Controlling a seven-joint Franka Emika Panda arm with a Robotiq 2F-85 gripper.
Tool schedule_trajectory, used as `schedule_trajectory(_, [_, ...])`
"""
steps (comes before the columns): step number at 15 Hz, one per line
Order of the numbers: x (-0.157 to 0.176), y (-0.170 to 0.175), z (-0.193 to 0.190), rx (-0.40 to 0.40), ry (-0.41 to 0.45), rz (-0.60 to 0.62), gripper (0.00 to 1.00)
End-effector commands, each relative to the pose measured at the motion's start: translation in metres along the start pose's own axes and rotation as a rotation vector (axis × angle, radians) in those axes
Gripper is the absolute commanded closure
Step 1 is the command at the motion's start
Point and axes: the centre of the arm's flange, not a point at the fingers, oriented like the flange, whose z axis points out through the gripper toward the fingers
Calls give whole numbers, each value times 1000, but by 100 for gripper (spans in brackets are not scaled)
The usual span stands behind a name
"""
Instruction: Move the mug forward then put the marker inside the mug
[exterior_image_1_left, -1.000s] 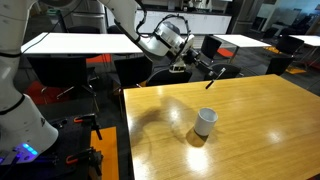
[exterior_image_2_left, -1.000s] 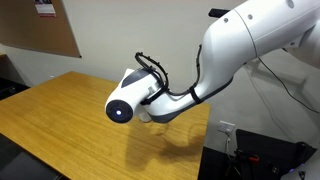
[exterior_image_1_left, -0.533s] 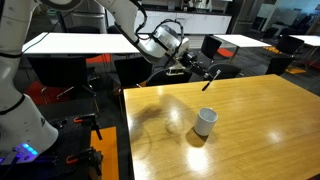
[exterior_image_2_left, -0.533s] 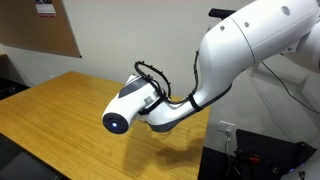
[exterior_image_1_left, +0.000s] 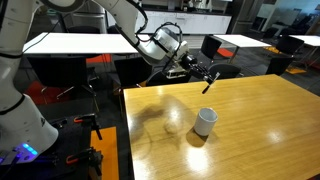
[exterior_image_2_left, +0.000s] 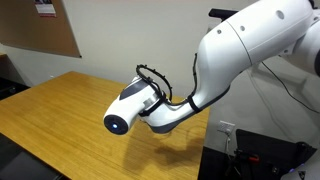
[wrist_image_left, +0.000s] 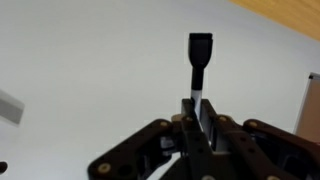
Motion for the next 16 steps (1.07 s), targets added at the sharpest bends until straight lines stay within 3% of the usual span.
schedule_trajectory(1, [-3,6,13,-25,1,58,97])
schedule_trajectory(8, [-15,8,44,-45,-17,110,97])
schedule_trajectory(16, [-41,-5,61,22,-43,117,97])
